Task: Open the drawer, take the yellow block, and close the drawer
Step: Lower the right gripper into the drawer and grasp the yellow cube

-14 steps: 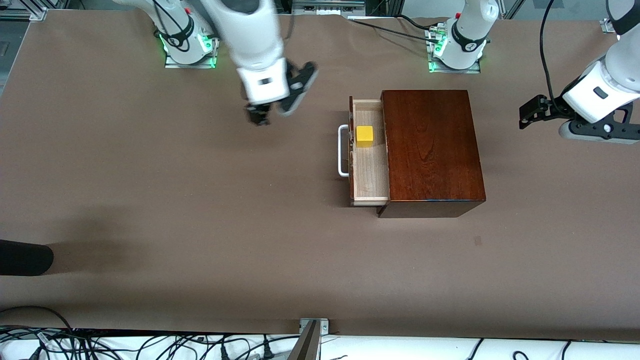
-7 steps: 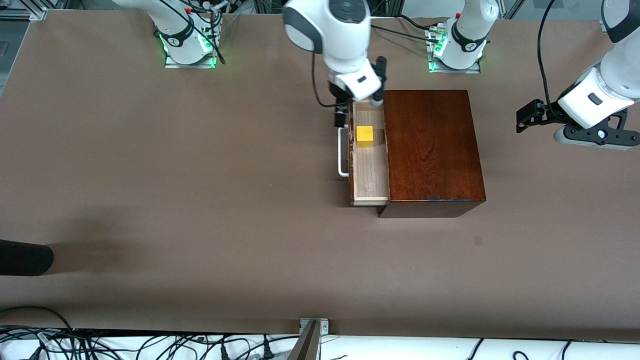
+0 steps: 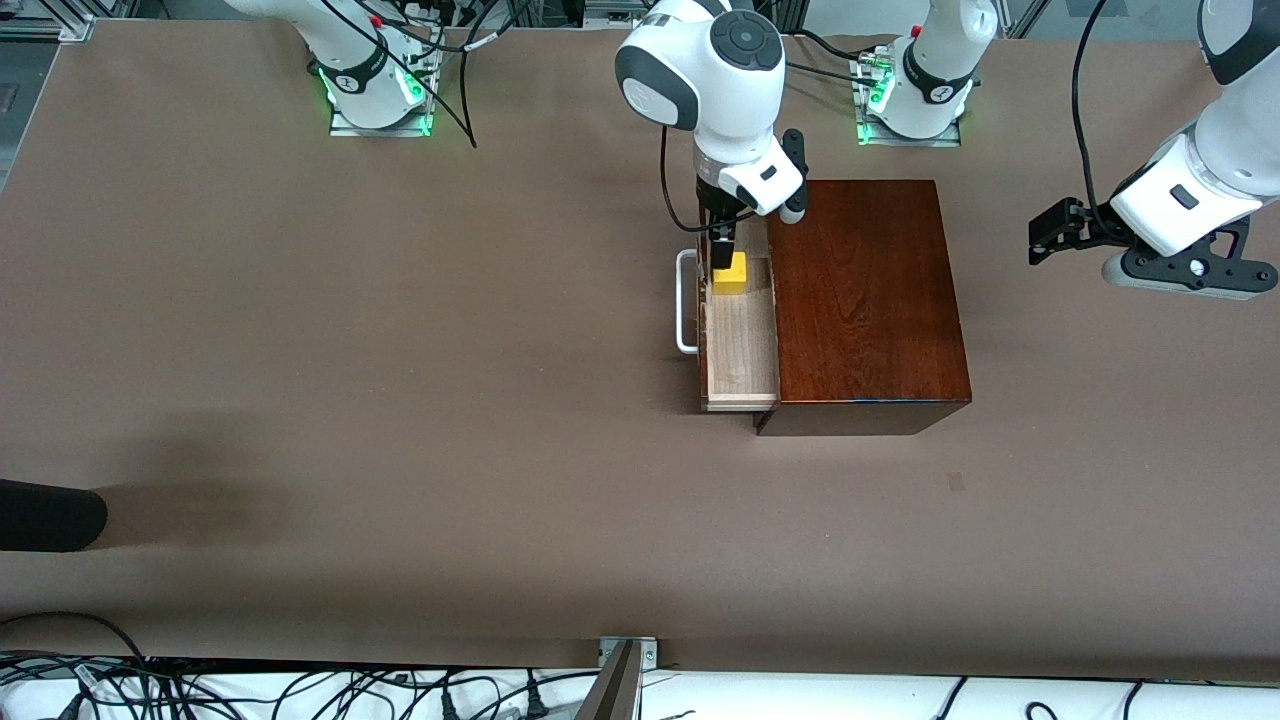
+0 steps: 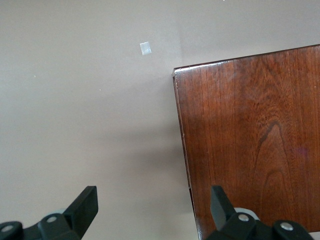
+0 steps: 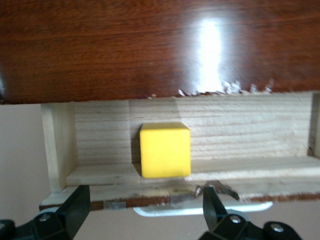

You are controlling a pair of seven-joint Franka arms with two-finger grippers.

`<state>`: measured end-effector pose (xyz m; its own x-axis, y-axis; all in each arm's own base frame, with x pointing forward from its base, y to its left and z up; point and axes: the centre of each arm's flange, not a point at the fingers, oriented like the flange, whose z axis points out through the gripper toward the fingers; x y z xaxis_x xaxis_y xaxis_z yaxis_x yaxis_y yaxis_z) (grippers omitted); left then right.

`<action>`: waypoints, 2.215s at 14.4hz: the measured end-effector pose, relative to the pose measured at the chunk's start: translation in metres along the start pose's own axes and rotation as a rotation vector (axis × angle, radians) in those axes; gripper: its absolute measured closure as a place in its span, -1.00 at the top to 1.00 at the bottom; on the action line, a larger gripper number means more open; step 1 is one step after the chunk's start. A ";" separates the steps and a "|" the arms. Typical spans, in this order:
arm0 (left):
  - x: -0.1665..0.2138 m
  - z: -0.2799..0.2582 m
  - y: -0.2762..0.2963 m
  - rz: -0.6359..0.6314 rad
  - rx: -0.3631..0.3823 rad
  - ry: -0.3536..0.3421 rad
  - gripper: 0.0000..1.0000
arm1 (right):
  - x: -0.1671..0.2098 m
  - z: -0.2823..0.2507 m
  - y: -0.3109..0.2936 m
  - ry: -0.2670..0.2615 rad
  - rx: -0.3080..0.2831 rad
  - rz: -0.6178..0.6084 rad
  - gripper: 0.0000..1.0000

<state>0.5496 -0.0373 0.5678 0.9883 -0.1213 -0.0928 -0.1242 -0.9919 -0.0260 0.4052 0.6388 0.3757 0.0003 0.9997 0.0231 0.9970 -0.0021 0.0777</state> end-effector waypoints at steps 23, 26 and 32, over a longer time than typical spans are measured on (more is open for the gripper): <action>0.000 -0.001 0.003 0.006 0.001 0.002 1.00 | 0.014 0.069 -0.002 -0.006 -0.068 -0.090 0.37; 0.000 -0.001 0.003 0.006 0.001 0.002 1.00 | 0.015 0.065 0.001 0.000 -0.075 -0.079 0.11; 0.000 -0.001 0.004 0.007 0.001 0.002 1.00 | 0.021 0.004 0.013 0.016 -0.095 -0.061 0.11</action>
<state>0.5495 -0.0410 0.5688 0.9876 -0.1279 -0.0906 -0.1307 -0.9911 -0.0261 0.4186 0.6597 0.3729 -0.0620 0.9976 0.0314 0.9833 0.0556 0.1736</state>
